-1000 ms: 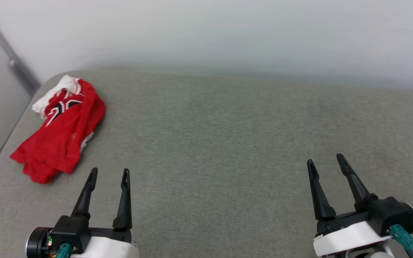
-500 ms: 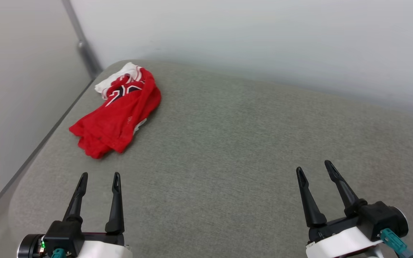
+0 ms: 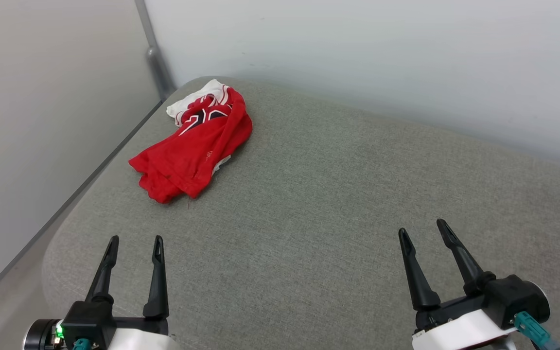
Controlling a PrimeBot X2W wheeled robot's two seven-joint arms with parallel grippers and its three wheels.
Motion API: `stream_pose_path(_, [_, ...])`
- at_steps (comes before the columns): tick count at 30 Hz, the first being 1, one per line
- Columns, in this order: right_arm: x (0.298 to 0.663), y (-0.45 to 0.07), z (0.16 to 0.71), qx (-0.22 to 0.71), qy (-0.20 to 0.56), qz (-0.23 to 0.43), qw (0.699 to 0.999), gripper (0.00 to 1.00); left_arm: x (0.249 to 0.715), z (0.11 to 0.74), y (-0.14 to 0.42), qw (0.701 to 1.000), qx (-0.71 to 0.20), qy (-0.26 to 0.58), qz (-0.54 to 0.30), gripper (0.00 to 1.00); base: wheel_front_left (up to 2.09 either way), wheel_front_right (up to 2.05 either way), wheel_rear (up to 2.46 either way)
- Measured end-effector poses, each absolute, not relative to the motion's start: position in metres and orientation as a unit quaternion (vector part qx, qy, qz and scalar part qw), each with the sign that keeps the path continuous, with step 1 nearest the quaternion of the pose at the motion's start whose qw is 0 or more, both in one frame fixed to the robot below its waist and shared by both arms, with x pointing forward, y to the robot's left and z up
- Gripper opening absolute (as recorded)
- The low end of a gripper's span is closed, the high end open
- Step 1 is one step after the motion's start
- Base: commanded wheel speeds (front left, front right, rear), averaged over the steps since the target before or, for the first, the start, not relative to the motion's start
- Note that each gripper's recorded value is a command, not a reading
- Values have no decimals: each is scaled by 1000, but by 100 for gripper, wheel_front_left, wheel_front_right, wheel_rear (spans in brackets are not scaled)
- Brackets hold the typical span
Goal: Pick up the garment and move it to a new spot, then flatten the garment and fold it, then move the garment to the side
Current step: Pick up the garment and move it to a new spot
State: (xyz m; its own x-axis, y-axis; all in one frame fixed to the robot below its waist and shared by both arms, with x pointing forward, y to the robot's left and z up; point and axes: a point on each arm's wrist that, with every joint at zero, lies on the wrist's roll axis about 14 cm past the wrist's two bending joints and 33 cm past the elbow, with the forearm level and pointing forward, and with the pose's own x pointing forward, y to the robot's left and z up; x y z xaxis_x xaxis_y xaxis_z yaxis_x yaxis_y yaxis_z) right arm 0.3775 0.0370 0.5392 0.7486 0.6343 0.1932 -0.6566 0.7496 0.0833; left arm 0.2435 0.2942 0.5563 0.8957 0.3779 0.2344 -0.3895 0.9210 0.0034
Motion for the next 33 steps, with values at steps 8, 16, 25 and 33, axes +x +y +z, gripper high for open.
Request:
stream_pose_path(8, [376,40,546,82,-84,350,929,100,239,555,294,973,27,-114,197,100,0,0,0])
stream_pose_path(16, [377,40,543,82,-81,351,929,100,242,554,295,974,34,-109,196,100,0,0,0])
stream_pose_path(25, [402,34,527,67,-77,340,935,100,288,559,302,978,39,-105,176,100,0,0,0])
stream_pose_path(33, [445,9,503,58,-70,310,946,100,375,547,326,988,94,-58,107,100,0,0,0])
